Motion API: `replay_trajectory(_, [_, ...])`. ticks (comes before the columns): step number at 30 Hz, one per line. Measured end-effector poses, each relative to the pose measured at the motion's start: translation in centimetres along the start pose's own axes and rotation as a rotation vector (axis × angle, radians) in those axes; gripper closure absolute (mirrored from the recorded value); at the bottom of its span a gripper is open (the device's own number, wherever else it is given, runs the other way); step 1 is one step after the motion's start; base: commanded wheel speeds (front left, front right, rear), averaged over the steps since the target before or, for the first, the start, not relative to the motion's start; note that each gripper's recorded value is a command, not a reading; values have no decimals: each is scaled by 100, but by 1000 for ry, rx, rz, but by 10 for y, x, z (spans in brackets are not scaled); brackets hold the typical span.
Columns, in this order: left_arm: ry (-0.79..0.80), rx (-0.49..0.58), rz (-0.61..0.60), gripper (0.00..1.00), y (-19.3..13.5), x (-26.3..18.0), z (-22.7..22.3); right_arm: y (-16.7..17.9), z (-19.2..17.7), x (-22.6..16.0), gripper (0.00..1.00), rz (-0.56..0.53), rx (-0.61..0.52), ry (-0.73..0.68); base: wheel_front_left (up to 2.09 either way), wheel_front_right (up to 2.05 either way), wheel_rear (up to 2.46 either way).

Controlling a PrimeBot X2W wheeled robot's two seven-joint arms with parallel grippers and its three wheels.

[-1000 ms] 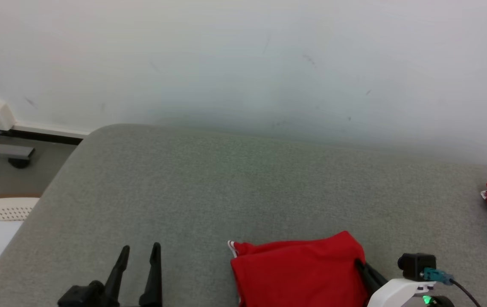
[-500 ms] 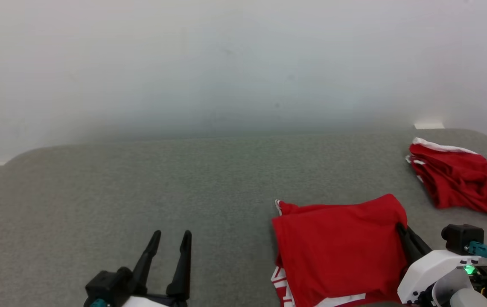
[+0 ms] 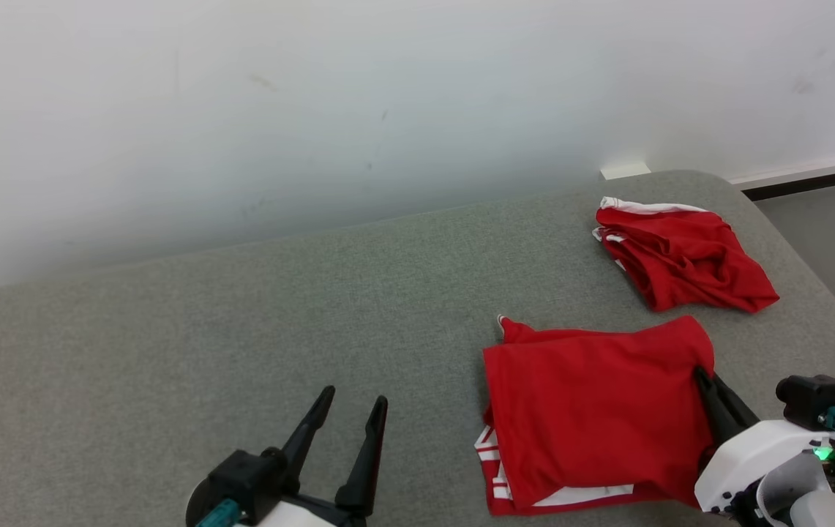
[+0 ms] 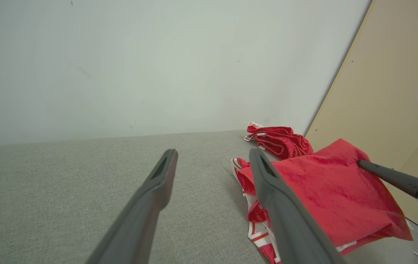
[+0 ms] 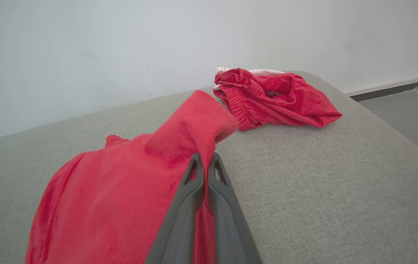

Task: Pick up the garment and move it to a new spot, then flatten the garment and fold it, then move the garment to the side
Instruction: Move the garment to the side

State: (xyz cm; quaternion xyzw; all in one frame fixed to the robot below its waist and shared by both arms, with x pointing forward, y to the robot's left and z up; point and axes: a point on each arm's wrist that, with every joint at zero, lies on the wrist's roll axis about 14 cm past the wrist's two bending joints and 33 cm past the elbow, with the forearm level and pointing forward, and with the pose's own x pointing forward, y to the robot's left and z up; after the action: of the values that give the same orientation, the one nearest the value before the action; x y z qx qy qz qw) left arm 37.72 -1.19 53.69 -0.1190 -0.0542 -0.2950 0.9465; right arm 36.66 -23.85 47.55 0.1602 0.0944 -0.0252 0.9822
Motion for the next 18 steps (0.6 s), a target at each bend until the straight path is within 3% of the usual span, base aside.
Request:
replay_trajectory(7, [19, 18, 14, 0, 12, 6, -8, 9, 35, 27, 100, 42, -63, -36, 0, 0, 0])
replay_trajectory(18, [65, 16, 91, 0, 69, 30, -40, 0, 97, 122, 100, 52, -142, -110, 0, 0, 0])
